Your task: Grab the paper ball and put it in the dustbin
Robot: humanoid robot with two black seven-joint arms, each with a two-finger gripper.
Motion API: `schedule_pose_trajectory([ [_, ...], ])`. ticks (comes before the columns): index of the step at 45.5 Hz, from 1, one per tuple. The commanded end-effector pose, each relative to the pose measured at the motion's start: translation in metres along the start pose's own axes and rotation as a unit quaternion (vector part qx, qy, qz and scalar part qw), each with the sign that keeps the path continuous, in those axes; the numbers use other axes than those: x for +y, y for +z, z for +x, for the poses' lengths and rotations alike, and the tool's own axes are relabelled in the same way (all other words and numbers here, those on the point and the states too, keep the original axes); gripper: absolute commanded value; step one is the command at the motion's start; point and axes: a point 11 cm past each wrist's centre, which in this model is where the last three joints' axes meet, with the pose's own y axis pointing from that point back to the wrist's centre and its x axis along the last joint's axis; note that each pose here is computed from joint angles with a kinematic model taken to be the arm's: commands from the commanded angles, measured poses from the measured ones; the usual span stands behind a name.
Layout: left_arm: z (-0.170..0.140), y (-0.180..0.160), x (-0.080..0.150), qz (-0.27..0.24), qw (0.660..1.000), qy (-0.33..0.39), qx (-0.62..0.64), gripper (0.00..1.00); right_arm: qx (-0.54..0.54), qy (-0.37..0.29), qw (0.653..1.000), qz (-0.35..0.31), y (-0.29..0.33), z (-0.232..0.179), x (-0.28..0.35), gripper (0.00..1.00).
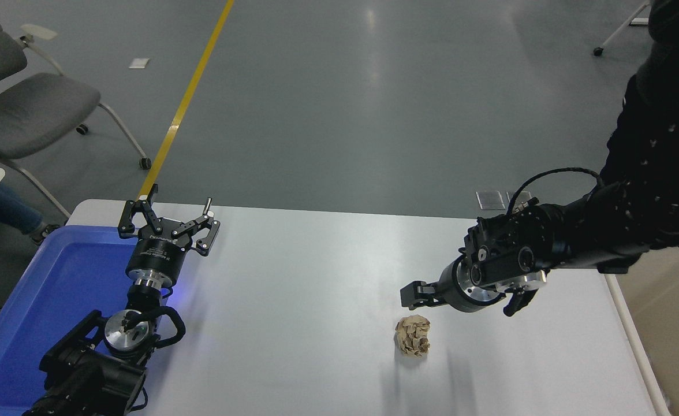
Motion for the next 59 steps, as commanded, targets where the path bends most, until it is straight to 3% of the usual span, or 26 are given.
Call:
schedule_pose_trajectory([
  [1,0.000,0.000,0.000,0.000,1.000,0.001,0.000,0.99,-0.030,-0.001,1.000,0.008,0.005,-0.017,-0.027,1.00],
  [18,0.000,0.000,0.000,0.000,1.000,0.000,0.000,0.99,-0.052,-0.022,0.998,0.020,0.003,-0.043,-0.044,1.00],
  [53,0.000,0.000,0.000,0.000,1.000,0.000,0.000,0.99,-0.074,0.000,0.997,0.024,0.005,-0.046,-0.058,1.00],
  [59,0.000,0.000,0.000,0.000,1.000,0.000,0.000,0.99,-0.077,0.001,0.997,0.024,0.007,-0.047,-0.060,0.95],
])
